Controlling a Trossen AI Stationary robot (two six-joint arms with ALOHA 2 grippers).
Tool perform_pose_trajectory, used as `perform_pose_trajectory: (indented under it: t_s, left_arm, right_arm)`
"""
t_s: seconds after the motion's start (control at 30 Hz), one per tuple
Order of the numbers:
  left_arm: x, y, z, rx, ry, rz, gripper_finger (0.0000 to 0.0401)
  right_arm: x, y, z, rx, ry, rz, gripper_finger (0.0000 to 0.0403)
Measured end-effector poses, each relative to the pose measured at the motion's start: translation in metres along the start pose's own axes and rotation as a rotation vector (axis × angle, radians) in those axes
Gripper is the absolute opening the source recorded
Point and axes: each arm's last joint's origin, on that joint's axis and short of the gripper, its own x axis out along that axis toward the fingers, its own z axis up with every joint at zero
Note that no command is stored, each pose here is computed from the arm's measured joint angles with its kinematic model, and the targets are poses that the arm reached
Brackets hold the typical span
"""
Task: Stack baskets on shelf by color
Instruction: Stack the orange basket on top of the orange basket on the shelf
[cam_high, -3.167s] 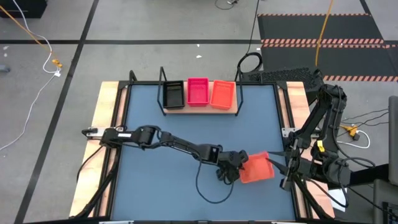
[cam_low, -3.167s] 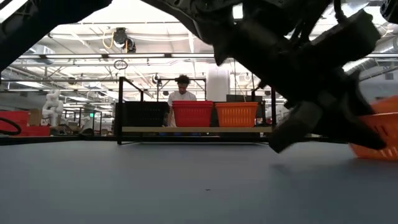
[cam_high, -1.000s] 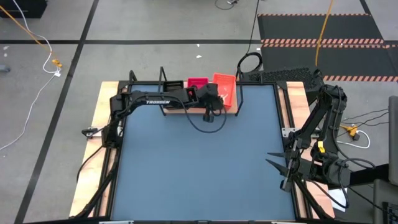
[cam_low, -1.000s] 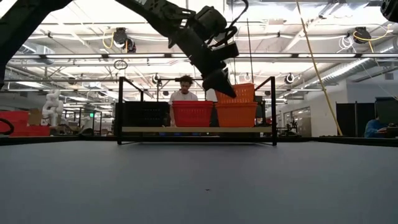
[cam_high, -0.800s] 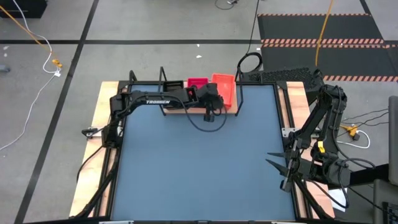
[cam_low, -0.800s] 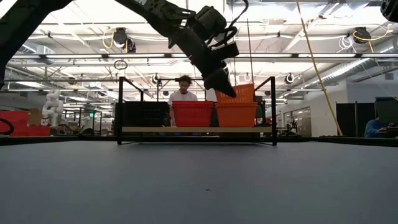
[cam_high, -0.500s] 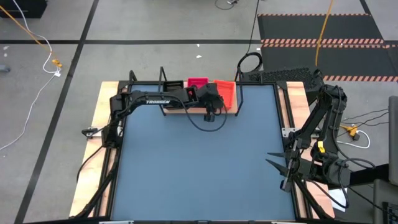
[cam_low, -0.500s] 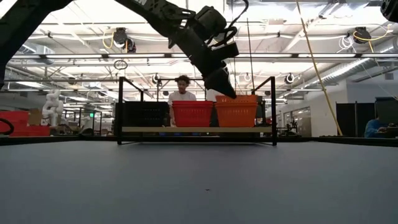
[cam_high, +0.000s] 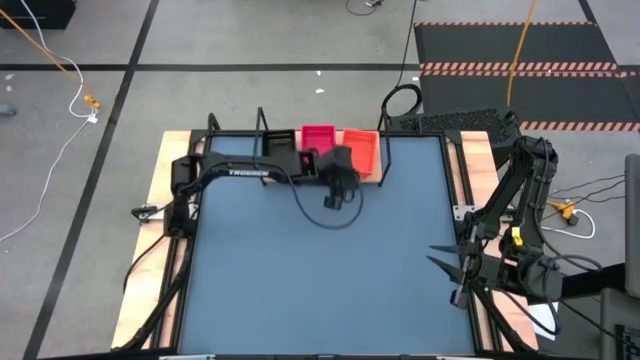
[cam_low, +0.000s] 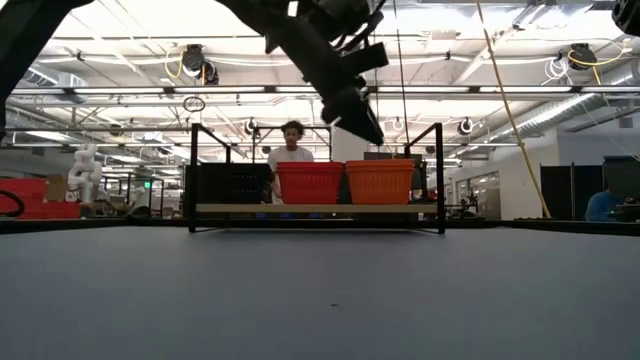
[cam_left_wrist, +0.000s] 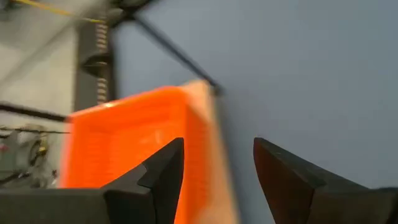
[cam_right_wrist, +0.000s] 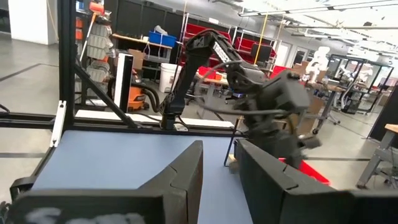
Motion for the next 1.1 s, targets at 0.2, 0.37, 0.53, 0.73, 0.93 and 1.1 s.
perform_pose_trajectory:
  t_s: [0.2, 0.37, 0.53, 0.73, 0.93, 1.1]
  left_arm:
    - [0.005, -0.037, -0.003, 0.087, 0.039, -0.106, 0.0195]
    - [0.014, -0.034, -0.012, 0.016, -0.002, -0.057, 0.0195]
    - [0.025, -0.024, -0.029, -0.049, -0.040, 0.008, 0.0195]
    - [0.028, -0.007, -0.042, -0.138, -0.051, 0.040, 0.0195]
    - [0.032, 0.000, -0.046, -0.155, -0.073, 0.061, 0.0195]
    - [0.041, 0.000, -0.042, -0.152, -0.137, 0.090, 0.0195]
  right_arm:
    - [0.000, 0.000, -0.001, 0.041, 0.000, 0.000, 0.0092]
    - [0.000, 0.002, -0.002, 0.058, 0.000, 0.000, 0.0092]
    - [0.000, 0.002, -0.002, 0.046, 0.000, 0.000, 0.0092]
    - [0.002, 0.002, -0.002, 0.021, 0.001, -0.008, 0.0092]
    - [0.005, 0.001, -0.002, 0.028, 0.003, -0.024, 0.0092]
    - [0.005, 0.001, -0.002, 0.033, 0.003, -0.024, 0.0092]
